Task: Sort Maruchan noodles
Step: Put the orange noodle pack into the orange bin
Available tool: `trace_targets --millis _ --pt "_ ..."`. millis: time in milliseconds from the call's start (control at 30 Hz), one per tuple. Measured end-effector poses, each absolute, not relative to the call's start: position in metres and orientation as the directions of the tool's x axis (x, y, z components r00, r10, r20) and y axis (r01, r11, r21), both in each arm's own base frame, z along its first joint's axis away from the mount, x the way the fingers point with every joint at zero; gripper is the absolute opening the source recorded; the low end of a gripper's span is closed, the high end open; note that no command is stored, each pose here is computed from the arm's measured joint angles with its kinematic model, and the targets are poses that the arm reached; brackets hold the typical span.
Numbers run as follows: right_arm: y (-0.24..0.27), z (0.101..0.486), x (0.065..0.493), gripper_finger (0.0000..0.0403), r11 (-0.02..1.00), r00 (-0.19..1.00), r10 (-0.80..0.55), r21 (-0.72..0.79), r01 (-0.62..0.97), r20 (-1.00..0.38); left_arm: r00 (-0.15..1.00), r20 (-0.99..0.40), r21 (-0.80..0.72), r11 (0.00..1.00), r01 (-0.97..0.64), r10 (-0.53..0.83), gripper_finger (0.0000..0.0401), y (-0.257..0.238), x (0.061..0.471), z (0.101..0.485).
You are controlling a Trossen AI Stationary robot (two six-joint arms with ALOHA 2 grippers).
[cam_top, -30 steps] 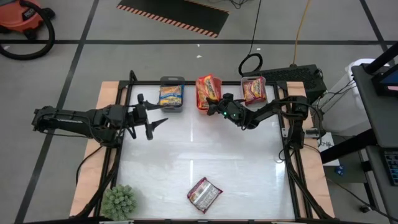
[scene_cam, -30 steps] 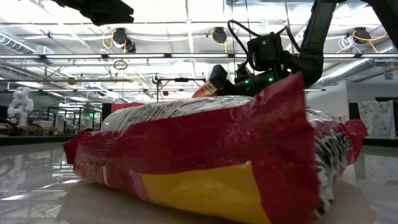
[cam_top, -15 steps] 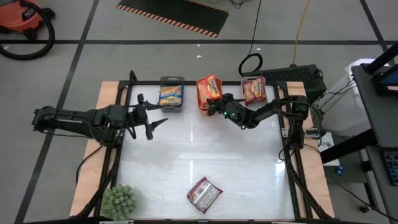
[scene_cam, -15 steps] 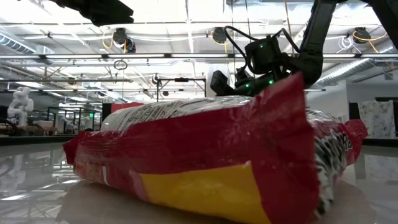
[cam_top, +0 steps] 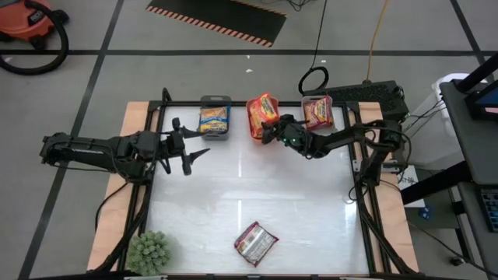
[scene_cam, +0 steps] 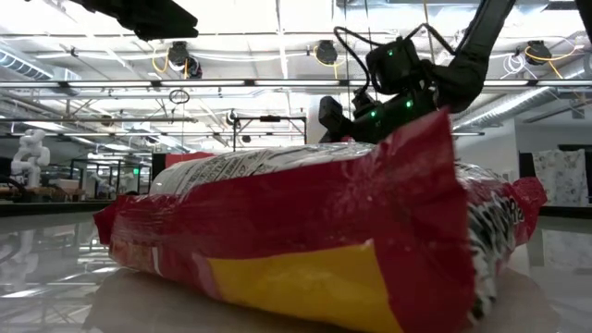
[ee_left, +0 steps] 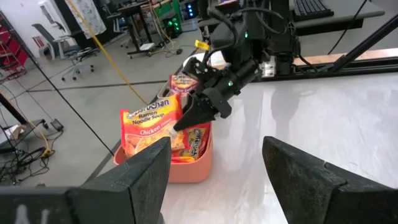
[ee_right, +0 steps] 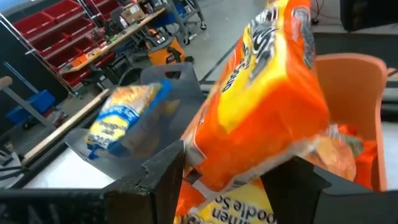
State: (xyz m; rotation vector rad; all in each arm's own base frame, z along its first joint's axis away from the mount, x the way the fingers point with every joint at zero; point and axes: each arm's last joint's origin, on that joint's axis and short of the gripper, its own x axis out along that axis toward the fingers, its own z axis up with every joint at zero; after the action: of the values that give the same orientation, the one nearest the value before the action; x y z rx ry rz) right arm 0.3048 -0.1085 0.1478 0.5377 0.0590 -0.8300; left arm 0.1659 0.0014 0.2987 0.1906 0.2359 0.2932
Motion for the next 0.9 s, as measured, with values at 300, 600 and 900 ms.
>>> trace_targets --millis 300,600,900 --pt "-0.107 0.163 0.299 0.0194 0.567 0.680 -0.687 0.396 0.723 -0.257 0.930 -0.201 0.217 0.940 -0.263 0.307 0.0259 0.001 0.166 0.299" --pt "-0.104 0.166 0.294 0.0194 0.576 0.670 -0.676 0.348 0.740 -0.307 0.930 -0.201 0.217 0.940 -0.263 0.307 0.0259 0.001 0.166 0.299" --pt "-0.099 0.196 0.283 0.0194 0.642 0.729 -0.622 0.347 0.684 -0.285 0.938 -0.202 0.202 0.949 -0.241 0.281 0.0259 0.001 0.166 0.299"
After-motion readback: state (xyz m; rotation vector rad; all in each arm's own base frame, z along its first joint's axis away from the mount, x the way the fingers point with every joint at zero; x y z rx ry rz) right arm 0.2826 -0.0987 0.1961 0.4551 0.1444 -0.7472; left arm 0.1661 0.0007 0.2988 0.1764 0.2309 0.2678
